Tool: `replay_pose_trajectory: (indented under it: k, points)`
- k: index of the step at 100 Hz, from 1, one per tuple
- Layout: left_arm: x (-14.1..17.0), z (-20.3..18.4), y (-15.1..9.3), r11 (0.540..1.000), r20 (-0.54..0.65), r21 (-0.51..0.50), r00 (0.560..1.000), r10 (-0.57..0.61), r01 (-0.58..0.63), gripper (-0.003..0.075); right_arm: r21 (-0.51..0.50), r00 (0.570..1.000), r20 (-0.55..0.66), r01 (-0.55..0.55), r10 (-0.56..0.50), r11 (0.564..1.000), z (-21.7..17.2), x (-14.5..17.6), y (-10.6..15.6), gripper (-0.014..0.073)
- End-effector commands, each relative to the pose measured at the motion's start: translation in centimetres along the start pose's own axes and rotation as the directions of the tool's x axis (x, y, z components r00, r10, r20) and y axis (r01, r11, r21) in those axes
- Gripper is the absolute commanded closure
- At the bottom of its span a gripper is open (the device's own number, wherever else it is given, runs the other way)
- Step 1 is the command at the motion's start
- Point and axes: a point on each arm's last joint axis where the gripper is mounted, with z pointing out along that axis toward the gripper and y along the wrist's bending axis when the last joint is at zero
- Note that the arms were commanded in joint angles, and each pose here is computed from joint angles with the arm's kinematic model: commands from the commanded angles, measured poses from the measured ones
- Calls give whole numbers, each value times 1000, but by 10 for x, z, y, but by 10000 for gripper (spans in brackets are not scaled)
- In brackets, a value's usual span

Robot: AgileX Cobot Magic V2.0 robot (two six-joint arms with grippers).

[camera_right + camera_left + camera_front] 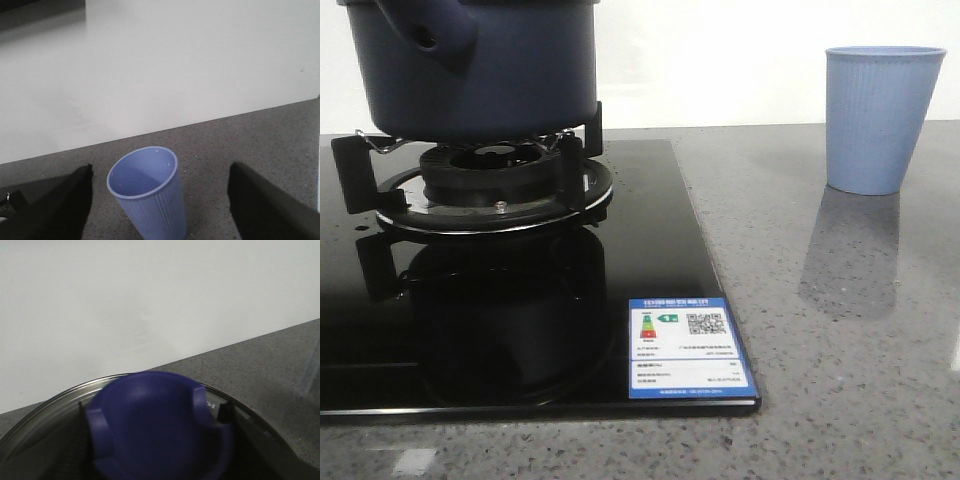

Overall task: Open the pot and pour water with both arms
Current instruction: 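Lower the lid back onto the pot and open the left gripper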

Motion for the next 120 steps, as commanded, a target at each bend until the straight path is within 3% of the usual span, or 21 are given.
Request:
replay_pose_trajectory:
  k: [1,33,50,58,84,108,115,120]
  points:
    - [-30,-9,2,999,163,-35,987,-3,9,342,11,999,44,20,-20,1000,-2,-11,0,116]
    - [-26,-8,1,1000,126,-20,992,-4,6,332,3,999,40,20,-20,1000,-2,-11,1,116]
    - [-25,-8,1,1000,122,-19,993,-4,6,167,3,999,40,20,-20,1000,-2,-11,1,116]
    - [-27,-10,1,1000,129,-19,992,-4,7,129,3,999,40,20,-20,1000,-2,-11,1,116]
    - [-51,-40,11,999,217,-44,976,-11,21,131,3,999,40,22,-22,1000,-2,-11,1,116]
    - [-73,-90,43,989,265,-141,964,-1,39,132,2,995,52,81,-81,997,-2,-12,1,123]
    - [-74,-103,52,985,245,-170,969,-1,43,155,1,992,60,115,-115,993,-2,-12,1,162]
    - [-75,-112,58,981,237,-190,972,0,46,212,1,987,66,144,-144,990,-2,-13,2,228]
